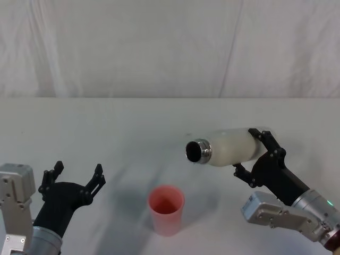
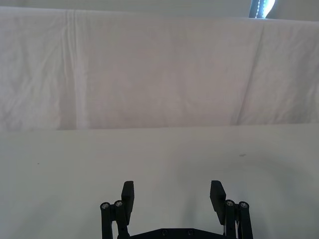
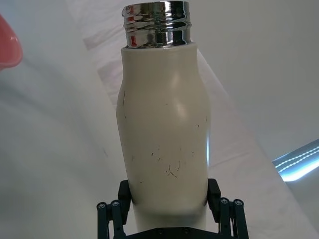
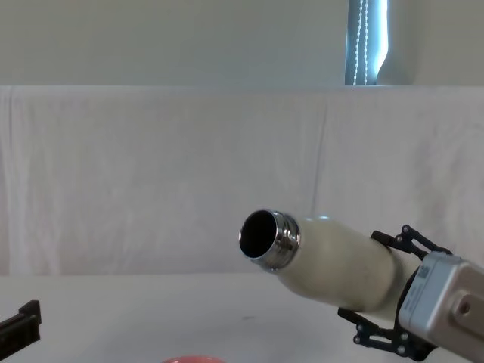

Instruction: Grasp the thermos with one hand and pour water into the cup lid.

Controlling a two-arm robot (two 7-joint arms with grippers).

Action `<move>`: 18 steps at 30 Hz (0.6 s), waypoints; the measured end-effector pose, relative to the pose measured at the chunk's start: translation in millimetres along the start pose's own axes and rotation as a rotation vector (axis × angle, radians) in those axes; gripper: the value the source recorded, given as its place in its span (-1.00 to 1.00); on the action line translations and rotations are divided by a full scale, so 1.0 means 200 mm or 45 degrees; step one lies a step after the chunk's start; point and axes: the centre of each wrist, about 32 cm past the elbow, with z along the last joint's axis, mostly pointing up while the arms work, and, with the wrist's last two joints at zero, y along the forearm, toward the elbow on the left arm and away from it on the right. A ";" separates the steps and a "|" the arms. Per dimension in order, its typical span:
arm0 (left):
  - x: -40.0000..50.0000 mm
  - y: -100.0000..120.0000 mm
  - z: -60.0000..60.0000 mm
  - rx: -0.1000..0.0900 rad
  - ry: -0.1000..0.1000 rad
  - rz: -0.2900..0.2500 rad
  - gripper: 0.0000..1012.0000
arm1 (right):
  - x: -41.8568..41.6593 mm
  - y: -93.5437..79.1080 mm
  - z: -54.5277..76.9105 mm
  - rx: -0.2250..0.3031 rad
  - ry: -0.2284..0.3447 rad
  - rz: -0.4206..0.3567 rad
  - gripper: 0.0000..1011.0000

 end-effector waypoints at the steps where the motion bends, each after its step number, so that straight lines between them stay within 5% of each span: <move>1: 0.000 0.00 0.00 0.000 0.000 0.000 0.98 | 0.001 0.00 0.00 0.001 0.003 -0.001 0.88; 18: 0.000 0.00 0.00 0.000 0.000 0.000 0.98 | 0.025 0.02 0.01 -0.003 0.030 0.002 0.88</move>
